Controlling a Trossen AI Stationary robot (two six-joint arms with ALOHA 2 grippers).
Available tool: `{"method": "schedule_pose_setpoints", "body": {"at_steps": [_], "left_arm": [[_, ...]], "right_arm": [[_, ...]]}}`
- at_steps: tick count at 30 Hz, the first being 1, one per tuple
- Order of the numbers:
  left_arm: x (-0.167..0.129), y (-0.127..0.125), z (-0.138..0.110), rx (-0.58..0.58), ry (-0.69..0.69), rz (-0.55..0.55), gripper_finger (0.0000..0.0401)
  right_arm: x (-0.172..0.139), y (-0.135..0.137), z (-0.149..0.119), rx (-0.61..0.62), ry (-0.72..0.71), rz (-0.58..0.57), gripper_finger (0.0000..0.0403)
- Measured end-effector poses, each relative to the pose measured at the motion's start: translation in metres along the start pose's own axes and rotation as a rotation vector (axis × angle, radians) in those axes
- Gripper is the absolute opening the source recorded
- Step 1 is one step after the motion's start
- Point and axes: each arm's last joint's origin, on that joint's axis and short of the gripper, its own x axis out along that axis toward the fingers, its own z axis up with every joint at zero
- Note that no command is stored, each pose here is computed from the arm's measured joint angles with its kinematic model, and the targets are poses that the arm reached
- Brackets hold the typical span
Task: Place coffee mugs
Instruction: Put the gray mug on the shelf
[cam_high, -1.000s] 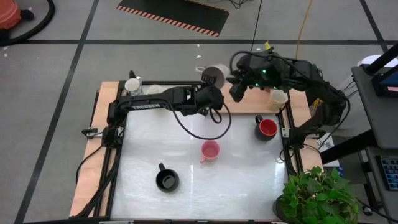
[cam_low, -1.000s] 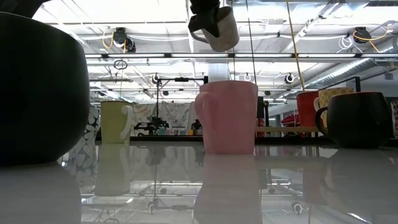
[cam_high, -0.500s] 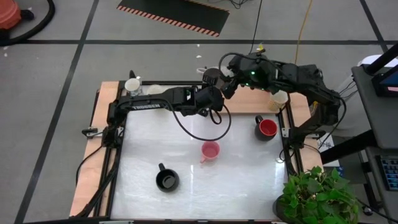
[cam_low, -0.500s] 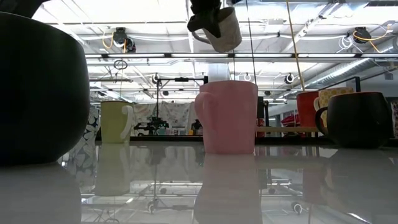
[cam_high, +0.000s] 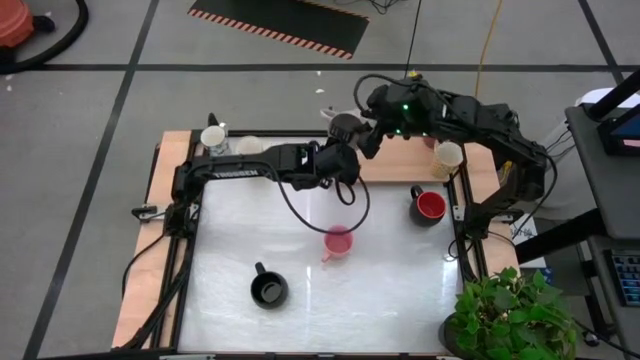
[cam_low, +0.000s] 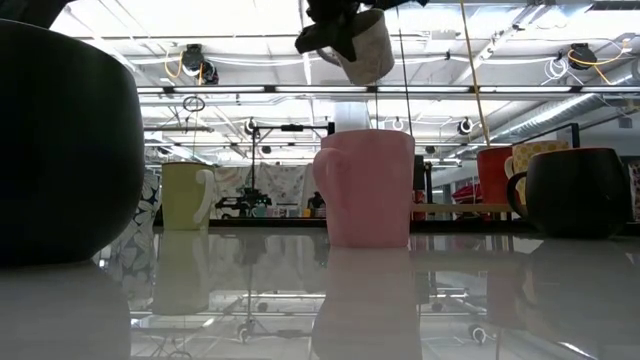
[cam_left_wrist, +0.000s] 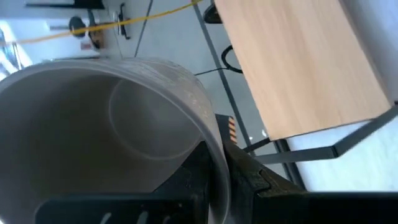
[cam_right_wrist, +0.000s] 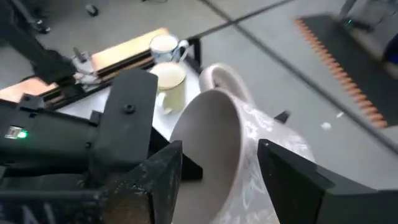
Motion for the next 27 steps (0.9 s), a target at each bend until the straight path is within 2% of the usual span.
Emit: {"method": "schedule_pose_setpoints", "body": {"at_steps": [5, 13, 27], "left_arm": [[-0.002, -0.003, 0.002, 0.069, -0.002, -0.011, 0.0031], [-0.007, -0.006, 0.006, 0.135, -0.011, -0.012, 0.0031], [-0.016, -0.014, 0.016, 0.147, -0.044, -0.020, 0.0032]], "right_arm": [[0.001, -0.002, -0.002, 0.051, 0.030, 0.037, 0.0191], [0.002, -0.007, -0.007, 0.077, 0.089, 0.024, 0.0162], [0.008, -0.012, -0.019, 0.066, 0.200, 0.040, 0.0021]]}}
